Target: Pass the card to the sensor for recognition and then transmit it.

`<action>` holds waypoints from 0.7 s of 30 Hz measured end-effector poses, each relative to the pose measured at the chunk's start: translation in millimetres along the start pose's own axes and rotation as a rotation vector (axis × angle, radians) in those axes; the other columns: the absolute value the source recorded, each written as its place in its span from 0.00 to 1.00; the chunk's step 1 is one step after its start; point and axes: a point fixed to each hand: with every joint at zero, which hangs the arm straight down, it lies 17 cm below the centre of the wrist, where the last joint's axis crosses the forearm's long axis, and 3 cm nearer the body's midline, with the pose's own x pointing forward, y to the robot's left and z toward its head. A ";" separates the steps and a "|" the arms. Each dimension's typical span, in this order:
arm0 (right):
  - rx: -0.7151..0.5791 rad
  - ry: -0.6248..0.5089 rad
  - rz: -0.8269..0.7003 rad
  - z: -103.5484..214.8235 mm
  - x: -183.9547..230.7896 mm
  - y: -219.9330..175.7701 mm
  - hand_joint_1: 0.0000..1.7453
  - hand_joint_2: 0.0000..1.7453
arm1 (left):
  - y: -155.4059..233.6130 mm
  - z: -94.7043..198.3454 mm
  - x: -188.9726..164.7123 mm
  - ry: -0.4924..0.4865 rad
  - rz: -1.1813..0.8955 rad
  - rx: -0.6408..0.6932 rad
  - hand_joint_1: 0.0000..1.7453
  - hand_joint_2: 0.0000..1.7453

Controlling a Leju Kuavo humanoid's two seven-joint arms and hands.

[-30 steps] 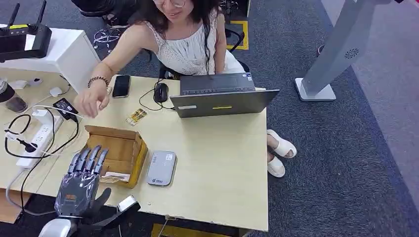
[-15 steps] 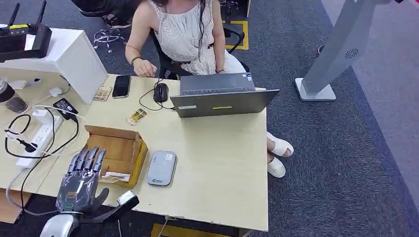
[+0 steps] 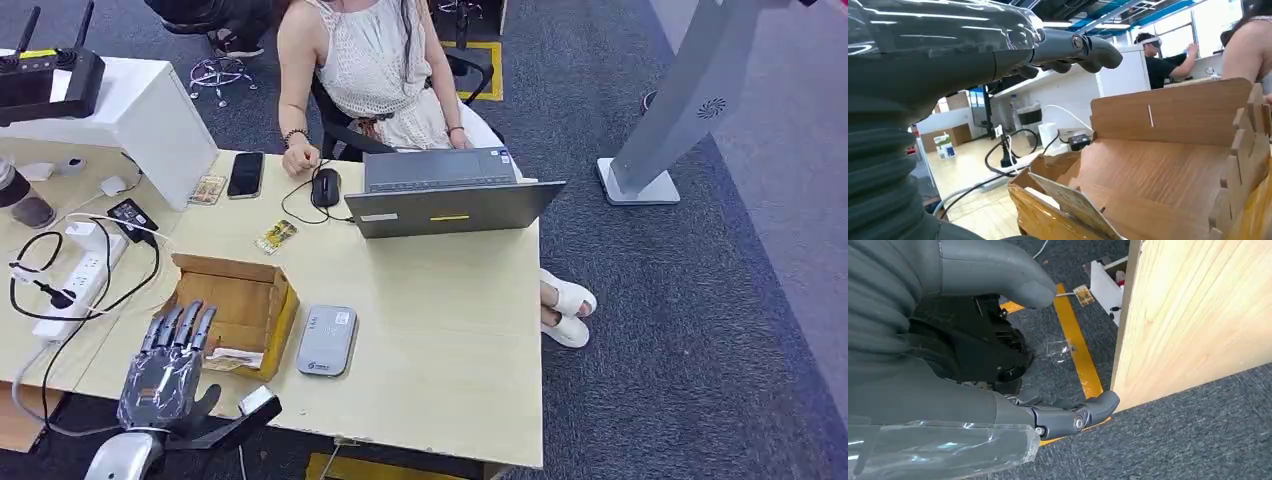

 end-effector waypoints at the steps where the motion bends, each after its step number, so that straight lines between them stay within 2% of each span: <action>1: 0.000 0.000 0.000 0.0 0.0 -0.2 0.00 1.00 | 0.1 0.1 -0.9 0.004 -0.008 0.001 0.00 1.00; 10: 0.005 0.005 0.000 1.3 -2.9 2.9 0.00 1.00 | 13.9 -2.0 -13.1 0.106 -0.033 0.056 0.00 1.00; 21: 0.015 0.009 0.008 2.1 -5.0 6.6 0.00 1.00 | 18.5 -5.7 -5.0 0.105 -0.002 0.068 0.00 1.00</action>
